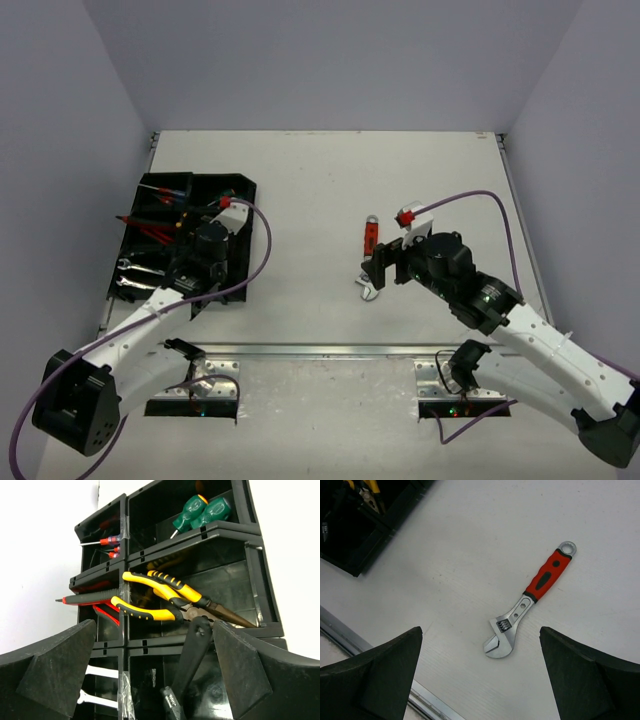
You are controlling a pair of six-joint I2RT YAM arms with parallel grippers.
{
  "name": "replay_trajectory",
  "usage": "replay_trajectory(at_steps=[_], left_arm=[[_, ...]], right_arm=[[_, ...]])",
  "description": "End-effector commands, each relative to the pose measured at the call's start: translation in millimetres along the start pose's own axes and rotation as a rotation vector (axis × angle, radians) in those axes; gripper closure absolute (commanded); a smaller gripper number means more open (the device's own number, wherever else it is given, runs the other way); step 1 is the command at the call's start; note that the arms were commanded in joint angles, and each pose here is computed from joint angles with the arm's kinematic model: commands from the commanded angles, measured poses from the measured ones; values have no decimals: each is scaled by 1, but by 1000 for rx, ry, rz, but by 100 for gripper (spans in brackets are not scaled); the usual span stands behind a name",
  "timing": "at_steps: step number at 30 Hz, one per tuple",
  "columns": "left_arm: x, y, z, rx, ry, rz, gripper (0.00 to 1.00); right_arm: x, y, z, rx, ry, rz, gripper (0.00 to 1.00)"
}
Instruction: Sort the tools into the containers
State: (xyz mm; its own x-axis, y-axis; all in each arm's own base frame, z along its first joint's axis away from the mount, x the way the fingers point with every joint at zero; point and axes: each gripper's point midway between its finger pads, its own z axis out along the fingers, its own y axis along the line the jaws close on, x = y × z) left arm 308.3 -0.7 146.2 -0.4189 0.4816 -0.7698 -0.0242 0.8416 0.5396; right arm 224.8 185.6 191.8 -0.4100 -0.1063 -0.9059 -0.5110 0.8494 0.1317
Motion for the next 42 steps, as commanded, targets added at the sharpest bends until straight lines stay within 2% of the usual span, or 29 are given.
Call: replay_trajectory(at_steps=[1,5,9,14,16,18,19,21,24,30,35,38,39,40,42], left_arm=[[-59,27,-12,-35,-130,-205,0],[-78,33,-22,-10,-134,-305,0],[-96,49,-34,-41,-128,-489,0],[-115,32,-44,85,-51,-685,0],[-114,14,-47,169,0,-716,0],[-111,6,-44,180,38,-745,0],[-104,7,-41,143,58,-762,0],[-78,26,-32,-45,100,-781,0],[-58,19,-22,-111,158,-801,0],[-61,-8,-16,-45,235,-942,0],[-65,-12,-20,-4,240,-951,0],[-77,-7,-32,48,229,-938,0],[-79,-2,-42,64,237,-920,0],[-86,2,-45,71,217,-930,0],[-90,8,-60,108,217,-895,0]], right_arm=[[2,-10,16,55,25,14,1],[14,-11,30,65,92,37,1],[22,-17,39,103,132,65,1],[33,-35,50,228,194,164,1],[41,-44,56,305,247,203,1],[45,-54,59,387,276,227,1],[45,-57,62,419,277,250,1],[46,-61,63,461,272,274,1],[45,-50,70,396,266,291,1],[38,-37,79,314,248,300,1],[45,-48,76,376,276,268,1],[54,-57,79,440,323,267,1],[66,-62,79,489,401,266,1],[63,-63,86,503,402,274,1],[77,-69,91,566,508,255,1]])
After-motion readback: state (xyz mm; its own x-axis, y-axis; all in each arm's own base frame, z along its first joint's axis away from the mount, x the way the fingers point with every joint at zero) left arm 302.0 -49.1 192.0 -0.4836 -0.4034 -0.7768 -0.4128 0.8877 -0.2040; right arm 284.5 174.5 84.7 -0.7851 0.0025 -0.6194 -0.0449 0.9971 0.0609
